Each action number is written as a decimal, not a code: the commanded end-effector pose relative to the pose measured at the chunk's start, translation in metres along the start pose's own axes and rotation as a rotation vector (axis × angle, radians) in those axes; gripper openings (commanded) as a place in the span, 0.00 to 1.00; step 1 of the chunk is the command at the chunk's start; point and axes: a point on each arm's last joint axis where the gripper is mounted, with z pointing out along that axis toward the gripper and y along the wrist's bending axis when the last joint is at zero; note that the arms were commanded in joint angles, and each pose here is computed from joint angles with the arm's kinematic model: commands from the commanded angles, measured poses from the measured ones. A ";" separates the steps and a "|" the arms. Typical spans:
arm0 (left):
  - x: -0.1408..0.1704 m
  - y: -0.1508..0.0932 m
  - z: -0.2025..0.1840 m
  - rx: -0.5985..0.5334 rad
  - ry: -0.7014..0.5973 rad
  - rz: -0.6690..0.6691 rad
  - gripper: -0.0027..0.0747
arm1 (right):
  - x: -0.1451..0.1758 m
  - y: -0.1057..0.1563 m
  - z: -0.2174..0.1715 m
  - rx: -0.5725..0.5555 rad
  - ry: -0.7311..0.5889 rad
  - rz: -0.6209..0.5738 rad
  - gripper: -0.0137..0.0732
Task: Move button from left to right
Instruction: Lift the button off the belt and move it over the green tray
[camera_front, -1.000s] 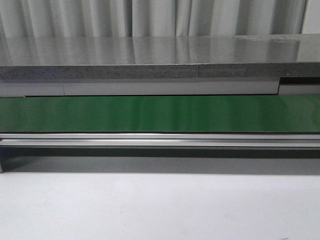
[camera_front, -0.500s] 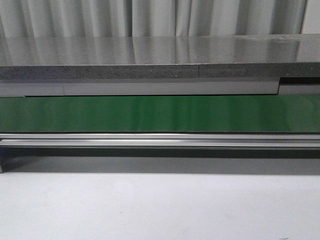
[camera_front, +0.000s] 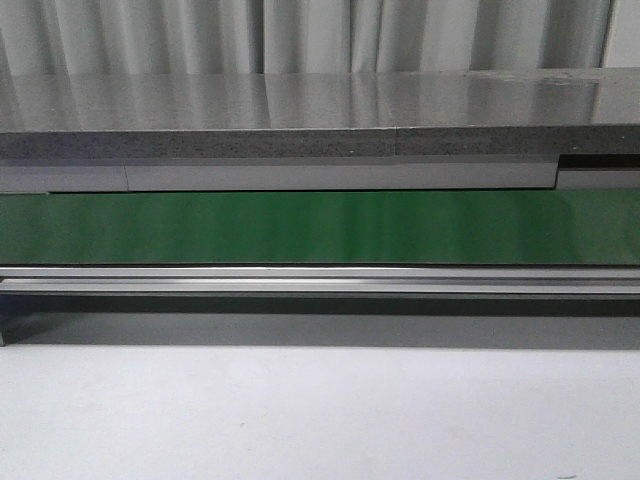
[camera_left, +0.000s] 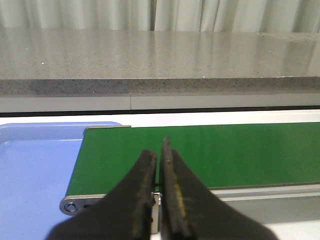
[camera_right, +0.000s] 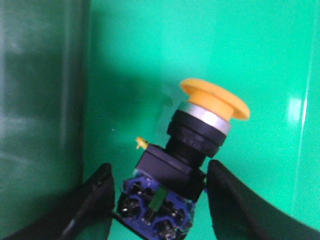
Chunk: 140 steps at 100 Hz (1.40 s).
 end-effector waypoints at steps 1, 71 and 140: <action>-0.016 0.001 -0.001 -0.009 -0.101 -0.007 0.04 | -0.012 -0.010 -0.020 0.032 -0.089 0.012 0.35; -0.016 0.001 -0.001 -0.009 -0.101 -0.007 0.04 | -0.015 -0.013 -0.038 0.029 -0.151 0.112 0.67; -0.016 0.001 -0.001 -0.009 -0.101 -0.007 0.04 | 0.014 0.053 -0.209 -0.190 -0.841 0.253 0.67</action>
